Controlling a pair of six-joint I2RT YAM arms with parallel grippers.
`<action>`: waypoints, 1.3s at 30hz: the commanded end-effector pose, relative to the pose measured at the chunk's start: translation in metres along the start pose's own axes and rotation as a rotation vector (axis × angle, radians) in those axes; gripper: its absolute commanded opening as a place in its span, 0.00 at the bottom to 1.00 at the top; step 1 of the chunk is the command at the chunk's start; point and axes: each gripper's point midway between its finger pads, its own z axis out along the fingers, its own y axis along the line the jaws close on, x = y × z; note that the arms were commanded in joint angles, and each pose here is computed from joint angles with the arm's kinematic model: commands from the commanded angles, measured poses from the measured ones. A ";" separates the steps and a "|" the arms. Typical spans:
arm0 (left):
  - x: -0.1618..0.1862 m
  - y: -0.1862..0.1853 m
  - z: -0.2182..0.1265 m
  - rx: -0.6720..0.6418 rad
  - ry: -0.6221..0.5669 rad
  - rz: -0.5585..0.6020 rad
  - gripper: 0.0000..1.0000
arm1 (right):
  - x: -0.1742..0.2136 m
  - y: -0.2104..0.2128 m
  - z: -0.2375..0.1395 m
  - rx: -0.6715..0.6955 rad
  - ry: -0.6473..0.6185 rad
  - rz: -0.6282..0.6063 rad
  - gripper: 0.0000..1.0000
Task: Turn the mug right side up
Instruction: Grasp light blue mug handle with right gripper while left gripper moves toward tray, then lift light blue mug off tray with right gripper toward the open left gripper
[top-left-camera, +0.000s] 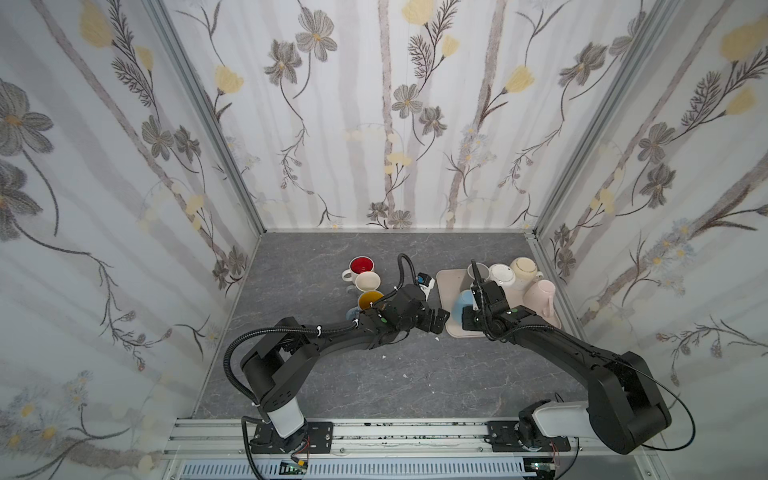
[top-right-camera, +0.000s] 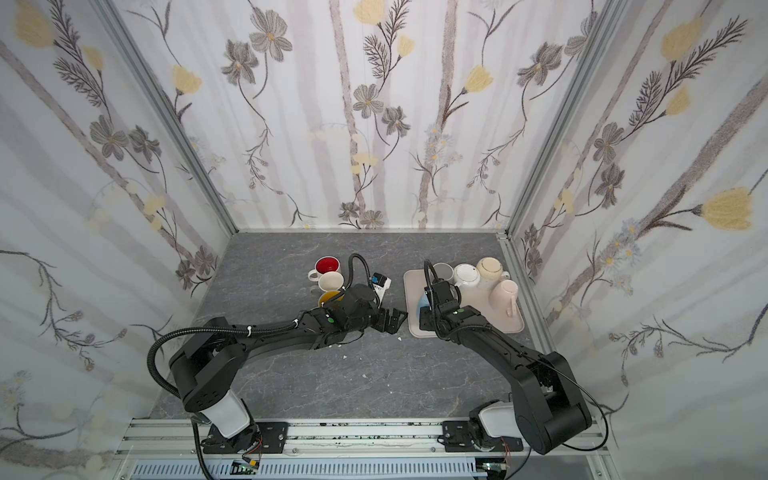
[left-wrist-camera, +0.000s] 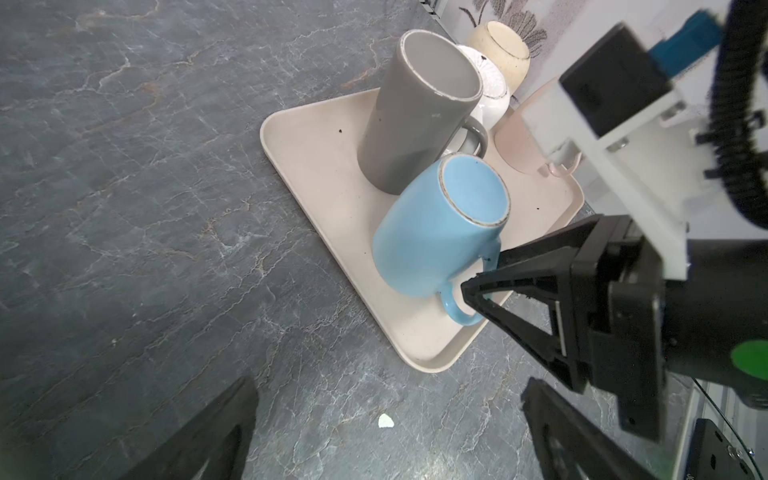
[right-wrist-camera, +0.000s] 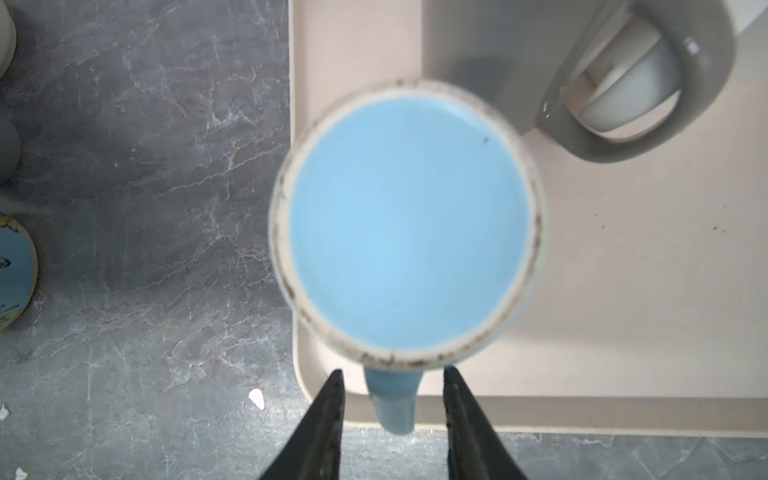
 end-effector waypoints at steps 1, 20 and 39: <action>0.003 0.001 0.003 -0.012 0.028 -0.005 1.00 | -0.006 -0.009 -0.002 0.066 0.008 -0.019 0.41; 0.001 -0.004 0.005 0.006 0.041 -0.028 1.00 | -0.017 -0.010 0.009 0.116 0.046 -0.112 0.07; -0.063 0.009 -0.052 0.020 -0.186 -0.049 1.00 | -0.075 0.016 -0.051 -0.082 -0.326 -0.008 0.00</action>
